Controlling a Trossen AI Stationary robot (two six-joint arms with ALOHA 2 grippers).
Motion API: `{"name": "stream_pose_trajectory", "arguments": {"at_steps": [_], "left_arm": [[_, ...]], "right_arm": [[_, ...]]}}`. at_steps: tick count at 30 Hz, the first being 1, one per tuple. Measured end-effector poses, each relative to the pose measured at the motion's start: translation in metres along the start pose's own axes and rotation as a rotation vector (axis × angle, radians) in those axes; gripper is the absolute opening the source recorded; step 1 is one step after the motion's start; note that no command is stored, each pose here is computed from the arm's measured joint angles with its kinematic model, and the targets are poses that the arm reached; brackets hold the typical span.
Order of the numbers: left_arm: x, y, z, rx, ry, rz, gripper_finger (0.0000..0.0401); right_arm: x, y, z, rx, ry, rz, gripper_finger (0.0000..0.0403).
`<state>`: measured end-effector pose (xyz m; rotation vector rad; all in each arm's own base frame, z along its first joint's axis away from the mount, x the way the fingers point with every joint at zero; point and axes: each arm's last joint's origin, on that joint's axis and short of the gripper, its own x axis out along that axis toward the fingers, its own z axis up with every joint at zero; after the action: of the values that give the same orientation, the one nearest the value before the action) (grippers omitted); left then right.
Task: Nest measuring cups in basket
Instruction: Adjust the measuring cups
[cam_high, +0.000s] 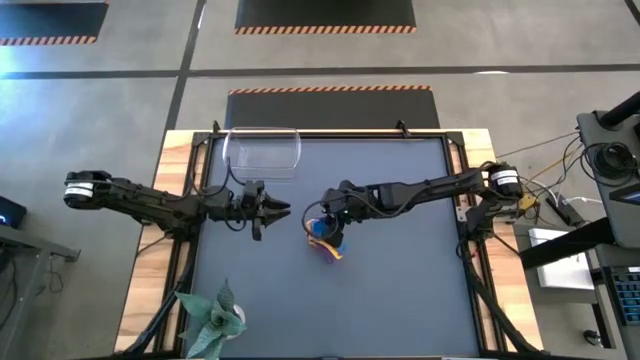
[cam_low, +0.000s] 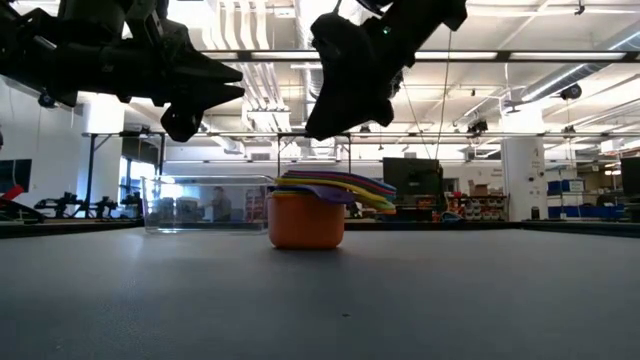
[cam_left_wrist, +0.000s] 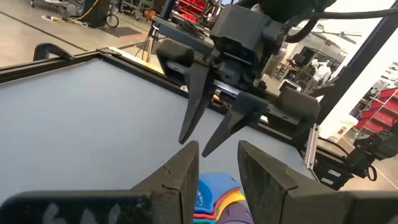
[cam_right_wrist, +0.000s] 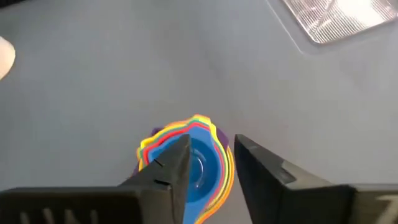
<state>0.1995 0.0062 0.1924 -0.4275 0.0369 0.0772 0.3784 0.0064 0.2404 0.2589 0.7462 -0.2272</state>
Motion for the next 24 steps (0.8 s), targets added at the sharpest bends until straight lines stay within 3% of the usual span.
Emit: {"name": "stream_pose_trajectory", "arguments": {"at_steps": [6, 12, 18, 24], "left_arm": [[0.000, 0.000, -0.001, -0.001, 0.006, 0.003, 0.0094], [0.006, -0.009, 0.006, -0.015, 0.027, -0.011, 0.0094], [0.029, -0.048, 0.017, 0.150, 0.295, 0.016, 0.0094], [0.055, -0.079, -0.004, 0.314, 0.621, 0.079, 0.0094]], "right_arm": [[-0.009, 0.008, -0.006, -0.075, 0.100, -0.012, 0.0148], [-0.012, 0.004, -0.019, -0.102, 0.234, -0.066, 0.0152], [-0.014, -0.004, -0.028, -0.131, 0.289, -0.212, 0.0128], [-0.014, -0.001, -0.030, -0.114, 0.303, -0.194, 0.0077]]}}
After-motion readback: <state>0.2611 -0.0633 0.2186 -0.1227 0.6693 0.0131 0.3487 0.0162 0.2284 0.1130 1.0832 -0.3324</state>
